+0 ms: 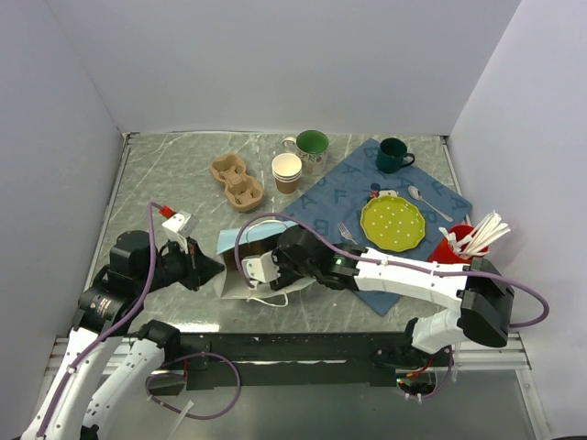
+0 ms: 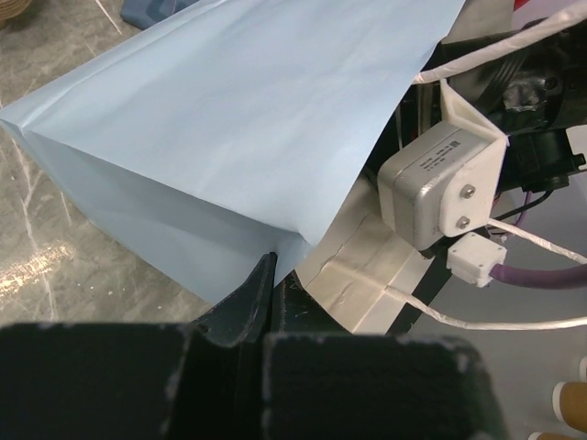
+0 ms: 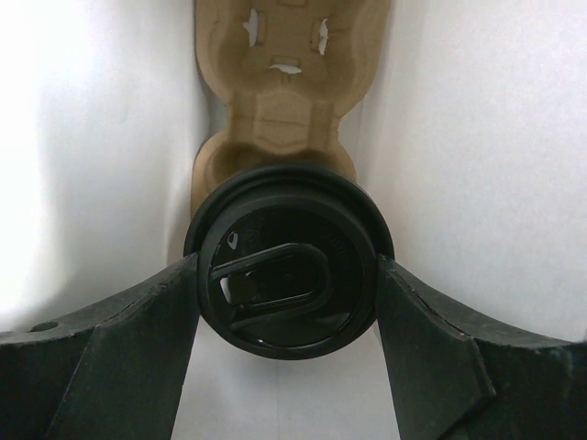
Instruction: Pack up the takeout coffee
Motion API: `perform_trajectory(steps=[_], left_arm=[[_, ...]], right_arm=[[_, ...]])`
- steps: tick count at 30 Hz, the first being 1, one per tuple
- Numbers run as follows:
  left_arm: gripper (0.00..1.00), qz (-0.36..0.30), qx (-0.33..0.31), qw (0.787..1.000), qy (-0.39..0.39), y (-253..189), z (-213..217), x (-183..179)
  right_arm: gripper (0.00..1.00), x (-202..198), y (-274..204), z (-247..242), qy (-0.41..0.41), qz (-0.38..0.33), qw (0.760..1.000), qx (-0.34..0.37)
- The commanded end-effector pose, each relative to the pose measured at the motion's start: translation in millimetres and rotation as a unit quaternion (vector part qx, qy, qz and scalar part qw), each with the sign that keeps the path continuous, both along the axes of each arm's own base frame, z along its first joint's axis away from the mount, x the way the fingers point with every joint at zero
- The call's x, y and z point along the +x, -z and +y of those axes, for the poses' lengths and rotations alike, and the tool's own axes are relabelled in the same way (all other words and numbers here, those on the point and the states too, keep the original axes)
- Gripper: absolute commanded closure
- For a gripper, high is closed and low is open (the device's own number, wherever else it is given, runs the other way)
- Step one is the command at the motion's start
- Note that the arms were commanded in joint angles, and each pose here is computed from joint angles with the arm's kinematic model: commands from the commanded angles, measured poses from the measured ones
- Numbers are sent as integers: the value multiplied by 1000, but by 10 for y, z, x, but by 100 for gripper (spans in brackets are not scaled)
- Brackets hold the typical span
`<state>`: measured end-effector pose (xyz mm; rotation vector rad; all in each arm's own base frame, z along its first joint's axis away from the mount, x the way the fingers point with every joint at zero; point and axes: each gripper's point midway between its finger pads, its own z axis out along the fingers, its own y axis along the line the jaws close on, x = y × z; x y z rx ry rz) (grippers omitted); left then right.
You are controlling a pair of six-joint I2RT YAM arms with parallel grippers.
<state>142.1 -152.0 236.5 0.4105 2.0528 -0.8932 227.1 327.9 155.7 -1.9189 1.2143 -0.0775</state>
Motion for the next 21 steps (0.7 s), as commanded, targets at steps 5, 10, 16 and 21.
perform_trajectory(steps=[5, 10, 16, 21], left_arm=[[99, -16, -8, 999, 37, -77, -64, -80], [99, -17, -7, 999, 39, -75, -65, -84], [99, -18, -7, 999, 36, -76, -57, -85], [99, -18, -8, 999, 35, -78, -55, -85]], right_arm=[[46, 92, 6, 116, 0, -2, 1000, 11], [46, 38, 2, 140, -11, 9, 1000, 17], [46, -14, 68, 125, -17, 31, 999, 8], [47, 105, -47, 102, 9, 6, 1000, 14]])
